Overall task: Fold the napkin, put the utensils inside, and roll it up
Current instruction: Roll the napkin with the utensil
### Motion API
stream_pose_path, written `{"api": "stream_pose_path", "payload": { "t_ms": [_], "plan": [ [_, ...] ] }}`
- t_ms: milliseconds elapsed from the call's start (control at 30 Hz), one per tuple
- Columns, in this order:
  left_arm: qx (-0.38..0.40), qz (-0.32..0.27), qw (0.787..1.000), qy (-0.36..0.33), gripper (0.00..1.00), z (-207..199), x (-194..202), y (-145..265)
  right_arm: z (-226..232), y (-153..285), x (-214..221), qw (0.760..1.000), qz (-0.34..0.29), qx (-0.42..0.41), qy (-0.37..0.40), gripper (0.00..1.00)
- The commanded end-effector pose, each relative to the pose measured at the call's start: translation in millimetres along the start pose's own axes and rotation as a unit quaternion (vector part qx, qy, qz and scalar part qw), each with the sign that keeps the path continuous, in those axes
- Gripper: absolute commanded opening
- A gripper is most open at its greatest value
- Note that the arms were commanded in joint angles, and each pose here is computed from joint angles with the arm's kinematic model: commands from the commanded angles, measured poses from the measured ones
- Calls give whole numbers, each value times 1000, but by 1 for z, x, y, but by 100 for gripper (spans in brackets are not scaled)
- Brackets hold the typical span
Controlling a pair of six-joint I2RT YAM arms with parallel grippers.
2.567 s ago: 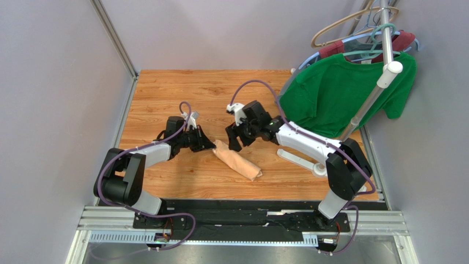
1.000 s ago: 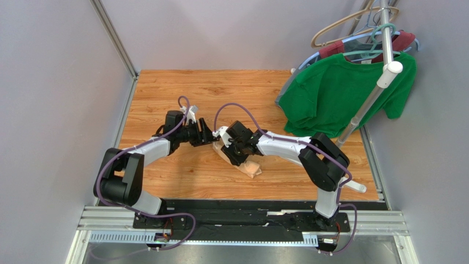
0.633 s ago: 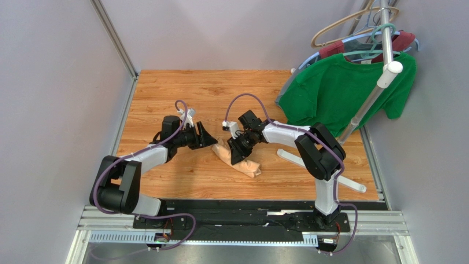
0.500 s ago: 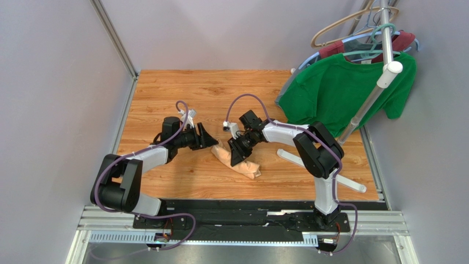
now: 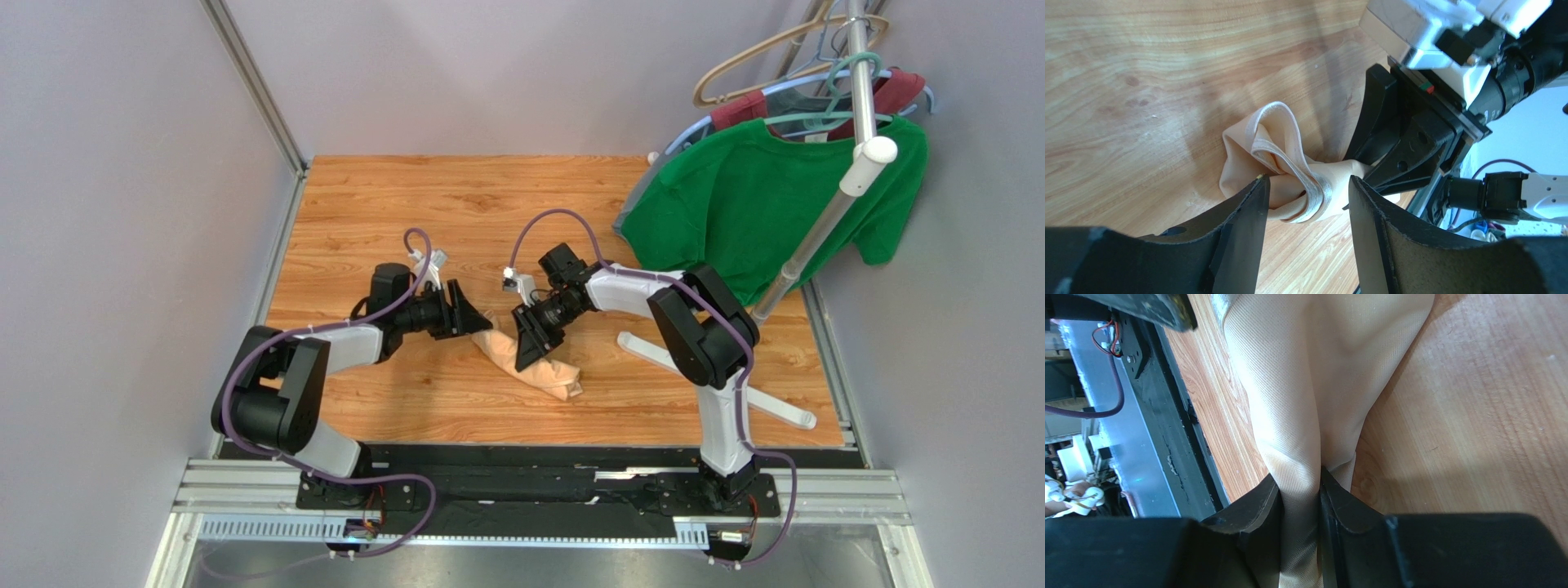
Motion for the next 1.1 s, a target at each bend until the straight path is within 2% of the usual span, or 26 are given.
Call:
{"api": "stream_pose_path", "payload": {
  "t_ms": [0,67,167,200,267,300,400,500,667,833,967,1067],
  "plan": [
    [27,5,999,-28,55,-7,-4,-6,-11,-4,4,1000,14,14,-19,28],
    [26,5,999,-28,47,-8,-4,-7,-12,-3,4,1000,14,14,-20,29],
    [22,8,999,-24,27,-6,-4,-8,-12,-3,3,1000,13,18,-20,32],
    [21,10,999,-22,17,-6,-5,-9,-10,-1,2,1000,11,20,-18,36],
    [20,14,1000,-20,9,-6,-5,-10,-8,2,0,1000,6,24,-16,45],
    [20,13,1000,-19,0,-5,-6,-10,-7,4,-2,999,2,33,-15,52],
    [13,13,1000,-16,0,-6,-8,-10,2,14,-11,999,-15,51,-4,62],
    [1,15,1000,-9,0,-7,-12,-10,13,29,-21,996,-41,76,8,68],
    [-19,22,1000,5,0,-10,-17,-9,41,52,-36,983,-97,146,48,73],
    [-36,41,998,20,0,-7,-18,-10,68,56,-39,948,-145,255,120,74],
    [-43,48,997,36,0,-4,-19,-14,94,34,-30,922,-137,305,195,74],
    [-42,49,997,45,0,-3,-19,-17,97,15,-21,898,-117,357,227,74]
  ]
}}
Point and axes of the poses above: each gripper's point midway between its finger pads, its own y axis back along the fingers, its own z axis along the line the jaws close on, x = y × z, the point moved 9 cm from there along y, back along the fingers, and after that the axes turned 1 degree about -y, right-handed, at the moved point
